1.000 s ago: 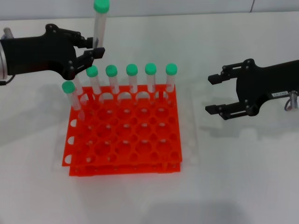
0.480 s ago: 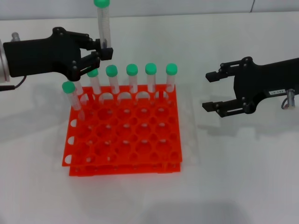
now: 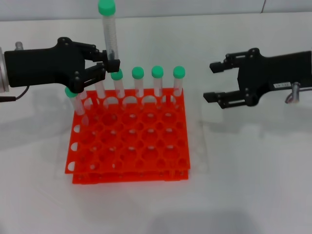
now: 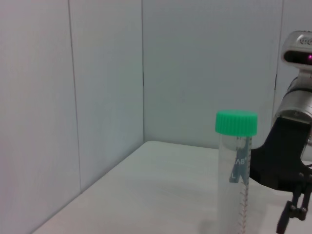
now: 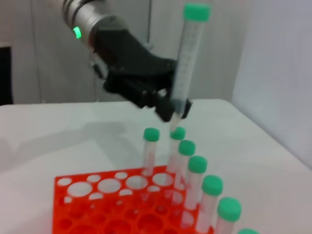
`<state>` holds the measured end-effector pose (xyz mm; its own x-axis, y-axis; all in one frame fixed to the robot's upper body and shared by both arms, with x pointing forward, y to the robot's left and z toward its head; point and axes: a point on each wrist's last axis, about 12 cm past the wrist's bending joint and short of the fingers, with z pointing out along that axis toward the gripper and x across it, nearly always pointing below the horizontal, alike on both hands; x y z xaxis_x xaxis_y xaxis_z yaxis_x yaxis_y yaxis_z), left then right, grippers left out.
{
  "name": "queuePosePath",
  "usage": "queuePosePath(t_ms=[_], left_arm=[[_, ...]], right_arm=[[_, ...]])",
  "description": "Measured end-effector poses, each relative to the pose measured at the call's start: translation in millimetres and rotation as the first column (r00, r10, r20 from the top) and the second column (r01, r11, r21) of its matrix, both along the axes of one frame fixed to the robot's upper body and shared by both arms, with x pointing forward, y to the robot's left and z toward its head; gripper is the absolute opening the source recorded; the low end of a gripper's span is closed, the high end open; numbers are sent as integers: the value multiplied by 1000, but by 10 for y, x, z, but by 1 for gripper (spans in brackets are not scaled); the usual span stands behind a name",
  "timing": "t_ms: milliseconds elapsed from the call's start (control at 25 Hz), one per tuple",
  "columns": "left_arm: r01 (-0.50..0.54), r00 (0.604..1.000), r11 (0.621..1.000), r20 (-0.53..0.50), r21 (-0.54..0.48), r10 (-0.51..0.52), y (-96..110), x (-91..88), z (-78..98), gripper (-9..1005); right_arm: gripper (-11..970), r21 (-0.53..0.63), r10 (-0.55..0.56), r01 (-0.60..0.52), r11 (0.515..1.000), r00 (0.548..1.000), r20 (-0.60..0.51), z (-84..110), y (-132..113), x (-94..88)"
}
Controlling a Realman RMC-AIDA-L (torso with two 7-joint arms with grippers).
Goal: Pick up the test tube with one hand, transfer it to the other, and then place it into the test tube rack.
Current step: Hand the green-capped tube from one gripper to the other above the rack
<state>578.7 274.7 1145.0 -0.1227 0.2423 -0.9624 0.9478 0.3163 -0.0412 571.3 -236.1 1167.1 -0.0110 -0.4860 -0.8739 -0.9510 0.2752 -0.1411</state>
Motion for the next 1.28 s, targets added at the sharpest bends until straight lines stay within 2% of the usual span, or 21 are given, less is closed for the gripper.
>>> queuePosePath(t_ms=[360,600,880,1280], left_arm=[[-35,999,998,-38,44,36,16,80,3,267],[-29,999,998,-44,59,32,-16,110,12,270],[-4,998,997,-65,72,9,-68,139,54,275],[69,994,990,-96,120,-57,-187,156,76,281]], right_arm=[[703,66,-77,76,995,997,8,64,25,111],[702,161,-99,100,982,995,-15,92,39,155],[703,254,-116,129,958,991,-66,121,47,169],[702,337,-84,116,934,991,-109,121,105,153]])
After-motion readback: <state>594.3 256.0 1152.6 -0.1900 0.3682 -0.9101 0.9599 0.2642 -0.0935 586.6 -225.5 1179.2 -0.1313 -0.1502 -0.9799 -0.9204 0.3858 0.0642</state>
